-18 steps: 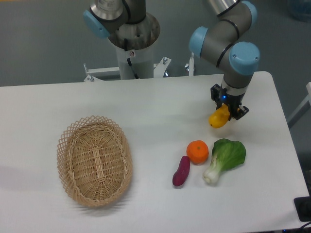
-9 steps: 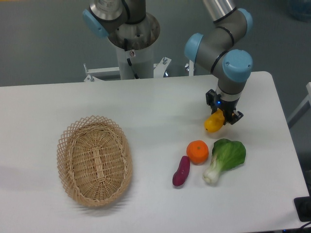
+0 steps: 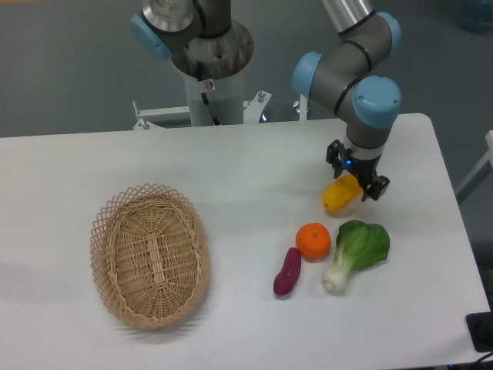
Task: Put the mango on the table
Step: 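Open the gripper, release the mango, and lift the gripper away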
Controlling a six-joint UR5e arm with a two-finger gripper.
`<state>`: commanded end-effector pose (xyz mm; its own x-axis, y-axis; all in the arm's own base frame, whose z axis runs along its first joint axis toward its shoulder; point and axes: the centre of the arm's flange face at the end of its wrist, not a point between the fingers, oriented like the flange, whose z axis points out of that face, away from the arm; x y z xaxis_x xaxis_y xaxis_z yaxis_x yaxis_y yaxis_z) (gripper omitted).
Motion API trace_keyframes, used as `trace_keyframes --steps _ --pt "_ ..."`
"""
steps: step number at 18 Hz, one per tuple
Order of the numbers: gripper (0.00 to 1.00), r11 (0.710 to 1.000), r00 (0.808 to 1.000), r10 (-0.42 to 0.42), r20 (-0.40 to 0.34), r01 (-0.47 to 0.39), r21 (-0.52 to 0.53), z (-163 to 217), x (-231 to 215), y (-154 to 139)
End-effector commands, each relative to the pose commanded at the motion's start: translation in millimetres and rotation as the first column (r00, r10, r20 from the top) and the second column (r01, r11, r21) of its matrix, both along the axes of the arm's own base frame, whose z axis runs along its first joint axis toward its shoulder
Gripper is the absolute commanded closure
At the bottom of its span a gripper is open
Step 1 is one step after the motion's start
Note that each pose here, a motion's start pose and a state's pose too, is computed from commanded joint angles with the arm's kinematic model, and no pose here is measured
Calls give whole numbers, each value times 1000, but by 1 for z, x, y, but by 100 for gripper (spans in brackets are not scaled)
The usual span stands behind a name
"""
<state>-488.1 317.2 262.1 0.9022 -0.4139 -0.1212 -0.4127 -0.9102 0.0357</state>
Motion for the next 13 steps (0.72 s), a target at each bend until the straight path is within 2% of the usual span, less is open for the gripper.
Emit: trace_keyframes --steps 2,5,9,13 --pt "0 1000 999 7 -43 -6 13 30 -11 2" --pt "0 1000 999 12 -46 -10 26 63 -22 4" --pt "0 999 1000 18 0 -18 27 119 -42 7" --pt "0 996 998 50 48 -53 74 157 -60 -7"
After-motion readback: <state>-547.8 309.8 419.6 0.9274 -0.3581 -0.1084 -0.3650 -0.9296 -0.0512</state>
